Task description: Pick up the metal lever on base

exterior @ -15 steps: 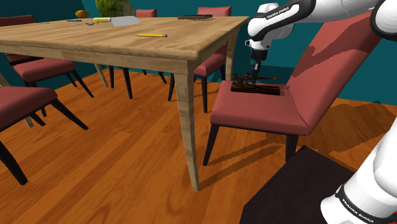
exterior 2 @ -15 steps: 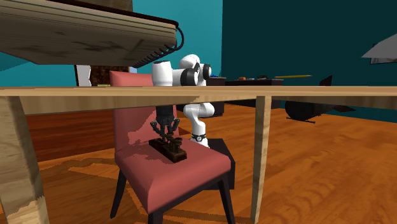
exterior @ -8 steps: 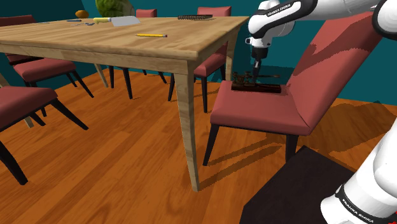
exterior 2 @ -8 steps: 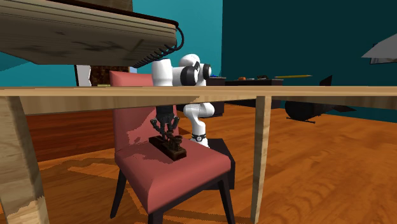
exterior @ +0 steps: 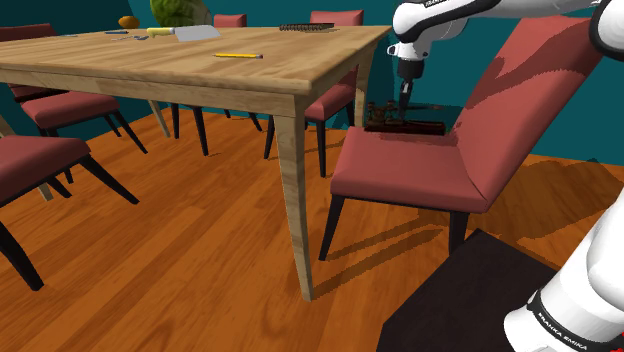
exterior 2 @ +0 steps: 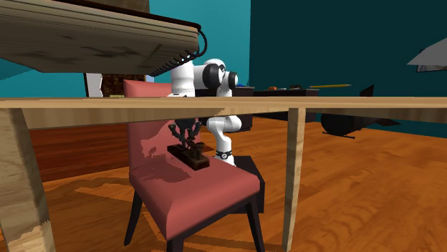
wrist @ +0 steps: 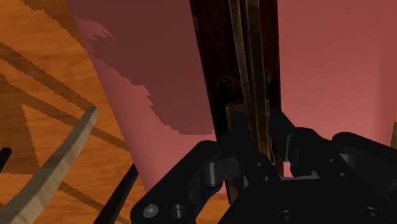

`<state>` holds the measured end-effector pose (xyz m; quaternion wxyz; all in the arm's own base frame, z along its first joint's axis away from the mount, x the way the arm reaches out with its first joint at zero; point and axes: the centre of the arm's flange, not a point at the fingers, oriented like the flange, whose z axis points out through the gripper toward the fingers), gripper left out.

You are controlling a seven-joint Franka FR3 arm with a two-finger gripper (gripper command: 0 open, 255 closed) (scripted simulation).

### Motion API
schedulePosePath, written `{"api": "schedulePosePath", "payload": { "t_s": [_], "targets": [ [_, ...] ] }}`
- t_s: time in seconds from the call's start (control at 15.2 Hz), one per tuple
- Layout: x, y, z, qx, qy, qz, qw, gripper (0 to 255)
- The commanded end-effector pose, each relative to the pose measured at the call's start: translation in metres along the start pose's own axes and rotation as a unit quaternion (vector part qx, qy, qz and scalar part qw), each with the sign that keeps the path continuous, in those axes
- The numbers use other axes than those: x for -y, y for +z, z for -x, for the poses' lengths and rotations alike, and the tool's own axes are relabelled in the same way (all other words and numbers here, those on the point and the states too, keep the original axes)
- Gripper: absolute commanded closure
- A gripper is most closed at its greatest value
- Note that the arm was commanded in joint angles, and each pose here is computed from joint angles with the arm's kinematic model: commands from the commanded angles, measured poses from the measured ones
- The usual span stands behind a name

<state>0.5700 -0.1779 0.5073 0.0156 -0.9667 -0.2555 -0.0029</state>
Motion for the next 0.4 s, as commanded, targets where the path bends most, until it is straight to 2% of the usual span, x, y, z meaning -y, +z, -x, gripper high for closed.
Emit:
{"api": "schedulePosePath", "payload": {
  "t_s": [0.0, 0.33],
  "targets": [
    [0.001, -0.012, 0.0, 0.0, 0.0, 0.0, 1.0, 255],
    [0.001, -0.028, 0.0, 0.0, 0.0, 0.0, 1.0, 255]
  ]
}}
